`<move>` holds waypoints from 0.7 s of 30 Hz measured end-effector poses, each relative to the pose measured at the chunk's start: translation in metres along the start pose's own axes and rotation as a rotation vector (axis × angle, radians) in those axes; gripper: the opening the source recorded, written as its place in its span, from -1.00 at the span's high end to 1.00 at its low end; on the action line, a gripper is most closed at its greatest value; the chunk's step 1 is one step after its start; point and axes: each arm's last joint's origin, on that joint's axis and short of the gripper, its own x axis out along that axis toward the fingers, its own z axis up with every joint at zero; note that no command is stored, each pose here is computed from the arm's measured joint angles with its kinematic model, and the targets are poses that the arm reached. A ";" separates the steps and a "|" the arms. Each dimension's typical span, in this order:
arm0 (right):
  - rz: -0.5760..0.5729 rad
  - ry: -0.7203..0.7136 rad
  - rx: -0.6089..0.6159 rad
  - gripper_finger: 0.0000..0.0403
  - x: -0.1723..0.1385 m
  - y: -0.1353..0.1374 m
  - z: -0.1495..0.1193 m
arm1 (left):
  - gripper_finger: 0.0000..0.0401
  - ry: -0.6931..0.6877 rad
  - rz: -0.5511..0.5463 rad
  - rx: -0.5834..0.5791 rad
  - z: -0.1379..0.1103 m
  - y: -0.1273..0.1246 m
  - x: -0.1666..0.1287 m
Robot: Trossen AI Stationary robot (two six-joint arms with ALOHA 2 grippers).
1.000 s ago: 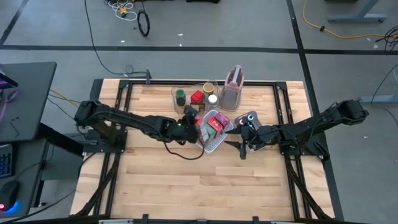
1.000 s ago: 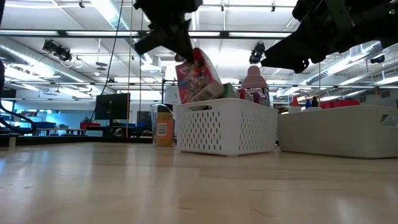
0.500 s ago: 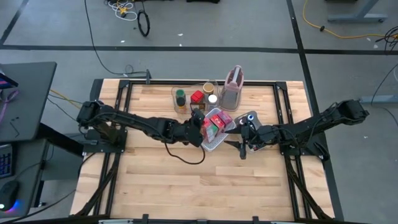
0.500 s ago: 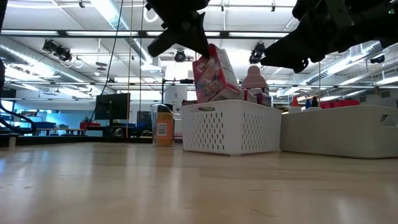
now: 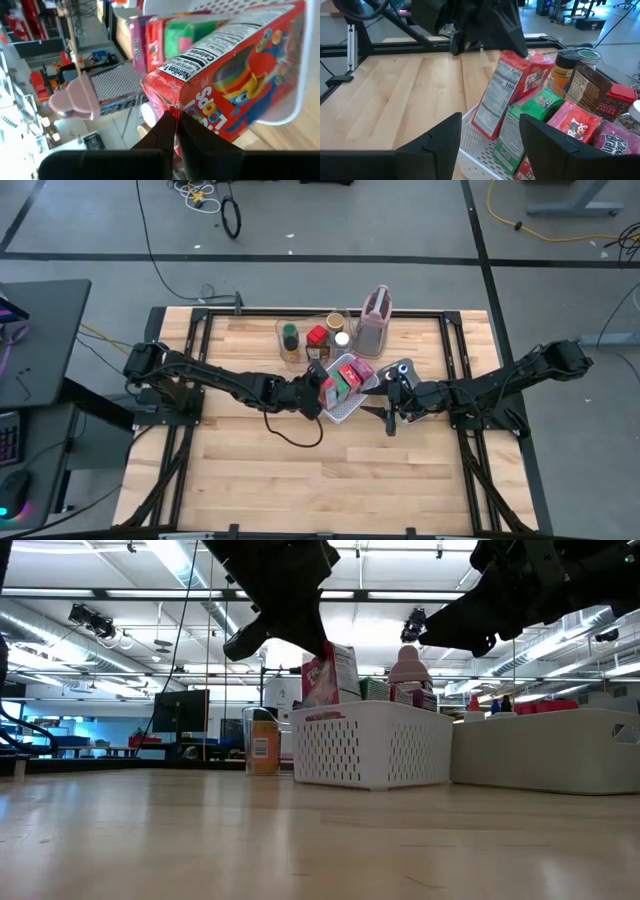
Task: Pick & Place Kitchen Items
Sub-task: Put the red cereal box into the white bin, then return to Home Position
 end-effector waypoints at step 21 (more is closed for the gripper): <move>0.000 0.000 0.000 -0.04 0.000 0.000 0.000 | 0.34 -0.061 0.100 -0.531 0.001 0.025 -0.040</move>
